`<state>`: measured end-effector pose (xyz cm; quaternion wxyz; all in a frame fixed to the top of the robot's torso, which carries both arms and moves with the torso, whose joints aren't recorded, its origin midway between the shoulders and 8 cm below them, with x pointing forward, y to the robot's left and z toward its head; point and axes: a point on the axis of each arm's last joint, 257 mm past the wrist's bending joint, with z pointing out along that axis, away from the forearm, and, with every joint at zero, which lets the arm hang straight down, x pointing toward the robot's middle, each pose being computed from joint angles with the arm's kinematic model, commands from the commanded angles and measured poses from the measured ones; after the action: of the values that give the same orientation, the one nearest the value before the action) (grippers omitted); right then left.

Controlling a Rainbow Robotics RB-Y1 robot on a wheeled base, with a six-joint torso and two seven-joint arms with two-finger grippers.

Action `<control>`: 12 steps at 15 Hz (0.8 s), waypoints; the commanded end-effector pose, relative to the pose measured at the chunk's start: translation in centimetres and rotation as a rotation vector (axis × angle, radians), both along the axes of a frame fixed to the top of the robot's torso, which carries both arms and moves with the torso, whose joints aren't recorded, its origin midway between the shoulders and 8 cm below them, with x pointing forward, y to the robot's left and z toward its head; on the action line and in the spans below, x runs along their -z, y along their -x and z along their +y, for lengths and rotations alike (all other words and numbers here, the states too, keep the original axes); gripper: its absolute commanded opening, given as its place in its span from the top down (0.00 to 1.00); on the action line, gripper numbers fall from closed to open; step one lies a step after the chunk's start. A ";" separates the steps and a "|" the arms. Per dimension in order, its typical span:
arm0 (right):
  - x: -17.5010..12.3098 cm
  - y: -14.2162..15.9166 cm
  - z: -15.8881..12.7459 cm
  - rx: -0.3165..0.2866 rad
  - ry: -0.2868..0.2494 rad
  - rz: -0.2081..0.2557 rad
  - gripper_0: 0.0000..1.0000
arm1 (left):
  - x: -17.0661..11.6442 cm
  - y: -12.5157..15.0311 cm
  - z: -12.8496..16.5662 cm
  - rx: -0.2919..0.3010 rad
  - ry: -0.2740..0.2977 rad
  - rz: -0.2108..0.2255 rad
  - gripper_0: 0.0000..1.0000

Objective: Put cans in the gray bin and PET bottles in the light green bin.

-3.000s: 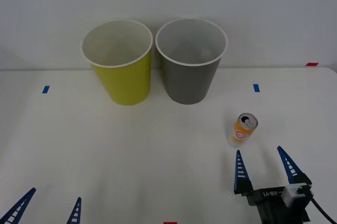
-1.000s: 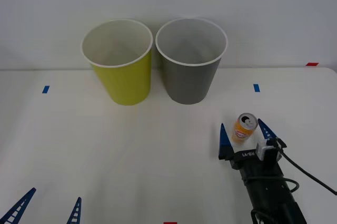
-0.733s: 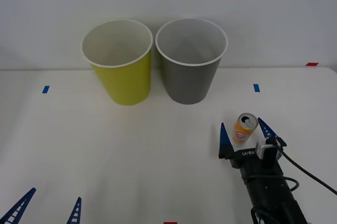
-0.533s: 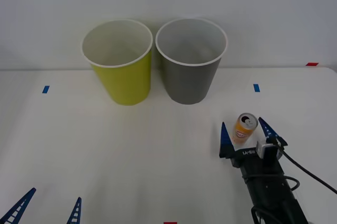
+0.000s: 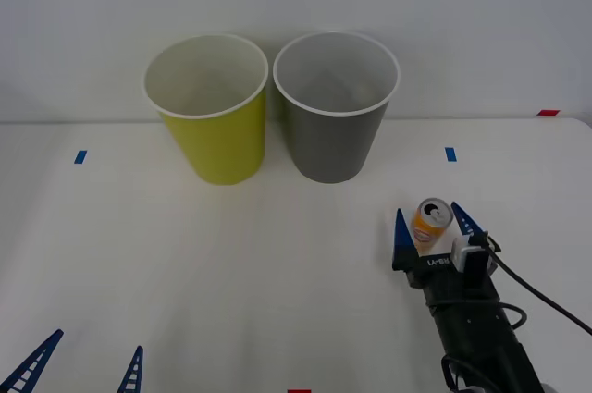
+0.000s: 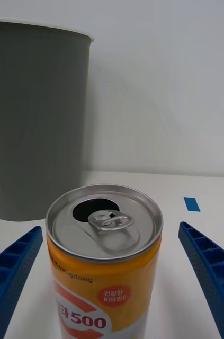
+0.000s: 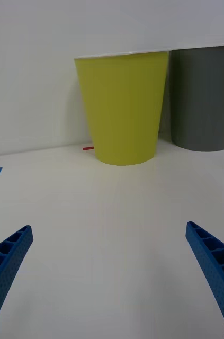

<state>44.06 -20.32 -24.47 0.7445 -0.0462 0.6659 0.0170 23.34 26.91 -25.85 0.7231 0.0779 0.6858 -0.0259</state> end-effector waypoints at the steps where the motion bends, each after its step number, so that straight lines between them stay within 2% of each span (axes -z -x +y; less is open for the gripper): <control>1: 0.2 0.1 -0.3 0.005 0.006 0.005 0.89 | 0.0 0.0 0.0 0.000 0.000 0.000 0.00; 5: 0.5 0.4 -0.2 0.006 -0.012 0.012 0.93 | 0.0 0.0 0.0 0.000 0.000 0.000 0.00; 8: -0.4 0.6 -0.2 -0.005 -0.008 -0.003 0.95 | 0.0 0.0 0.0 0.000 0.000 0.000 0.00; 11: -2.0 1.8 0.4 -0.049 0.009 0.054 0.96 | 0.0 0.0 0.0 0.000 0.000 0.000 0.00; 12: -3.6 2.5 1.0 -0.079 0.018 0.071 0.96 | 0.0 0.0 0.0 0.000 0.000 0.000 0.00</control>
<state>42.69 -19.97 -22.08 0.7320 -0.0629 0.6777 0.0311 23.34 26.91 -25.85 0.7231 0.0779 0.6858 -0.0259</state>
